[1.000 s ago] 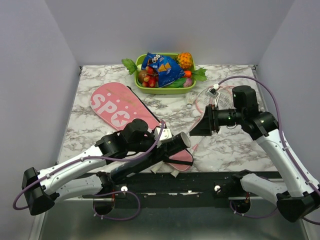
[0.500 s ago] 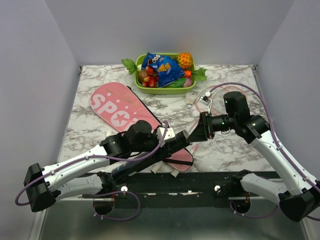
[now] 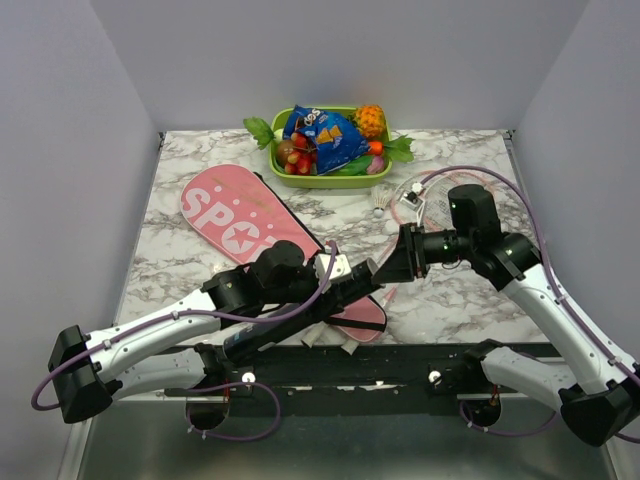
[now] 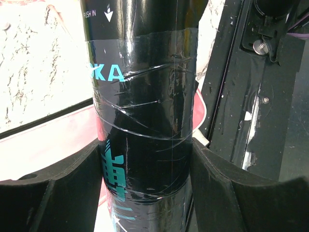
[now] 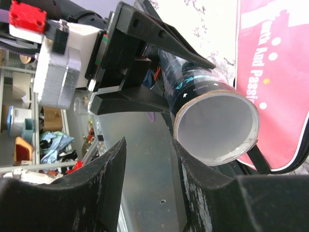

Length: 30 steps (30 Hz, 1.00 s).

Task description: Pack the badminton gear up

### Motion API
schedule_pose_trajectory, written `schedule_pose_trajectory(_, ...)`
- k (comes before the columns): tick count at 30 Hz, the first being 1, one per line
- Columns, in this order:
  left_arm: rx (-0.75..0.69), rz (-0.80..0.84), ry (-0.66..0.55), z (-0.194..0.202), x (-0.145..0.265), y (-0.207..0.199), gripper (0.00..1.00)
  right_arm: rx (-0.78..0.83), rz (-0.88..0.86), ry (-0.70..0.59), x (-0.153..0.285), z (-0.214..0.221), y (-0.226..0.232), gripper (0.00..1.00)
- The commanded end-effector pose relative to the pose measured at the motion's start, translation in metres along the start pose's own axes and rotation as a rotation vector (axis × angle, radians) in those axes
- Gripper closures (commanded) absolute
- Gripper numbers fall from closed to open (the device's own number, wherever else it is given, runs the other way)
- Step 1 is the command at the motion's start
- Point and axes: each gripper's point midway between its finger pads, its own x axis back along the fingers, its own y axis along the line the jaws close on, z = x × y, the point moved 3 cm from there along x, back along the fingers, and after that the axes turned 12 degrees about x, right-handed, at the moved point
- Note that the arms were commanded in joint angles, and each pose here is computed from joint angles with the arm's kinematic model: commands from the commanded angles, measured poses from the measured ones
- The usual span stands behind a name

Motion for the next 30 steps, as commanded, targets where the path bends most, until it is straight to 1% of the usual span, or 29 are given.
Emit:
schedule_pose_trajectory(1,-0.031,0.010,-0.065,-0.011,0.003,-0.003,0.83,0.053,0.061,-0.041,0.007,-0.017,0.006,0.51)
schedule_pose_trajectory(6,-0.020,0.007,-0.068,-0.007,0.007,-0.005,0.83,0.070,0.105,-0.063,0.010,-0.026,0.005,0.50)
schedule_pose_trajectory(9,-0.020,0.003,-0.071,-0.007,0.010,-0.005,0.83,0.047,0.105,-0.042,0.005,-0.023,-0.001,0.50)
schedule_pose_trajectory(17,-0.007,-0.002,-0.084,-0.007,0.012,-0.006,0.83,0.014,0.077,-0.021,-0.003,-0.015,-0.008,0.51)
schedule_pose_trajectory(26,-0.006,-0.028,-0.088,-0.007,0.008,-0.001,0.83,-0.004,0.020,0.002,-0.011,-0.008,-0.003,0.51)
schedule_pose_trajectory(29,-0.005,-0.031,-0.089,-0.006,0.007,-0.001,0.83,-0.006,0.003,0.007,-0.014,-0.007,0.000,0.53)
schedule_pose_trajectory(30,-0.007,-0.030,-0.092,-0.007,0.007,-0.001,0.83,-0.006,-0.001,0.010,-0.015,-0.006,0.000,0.56)
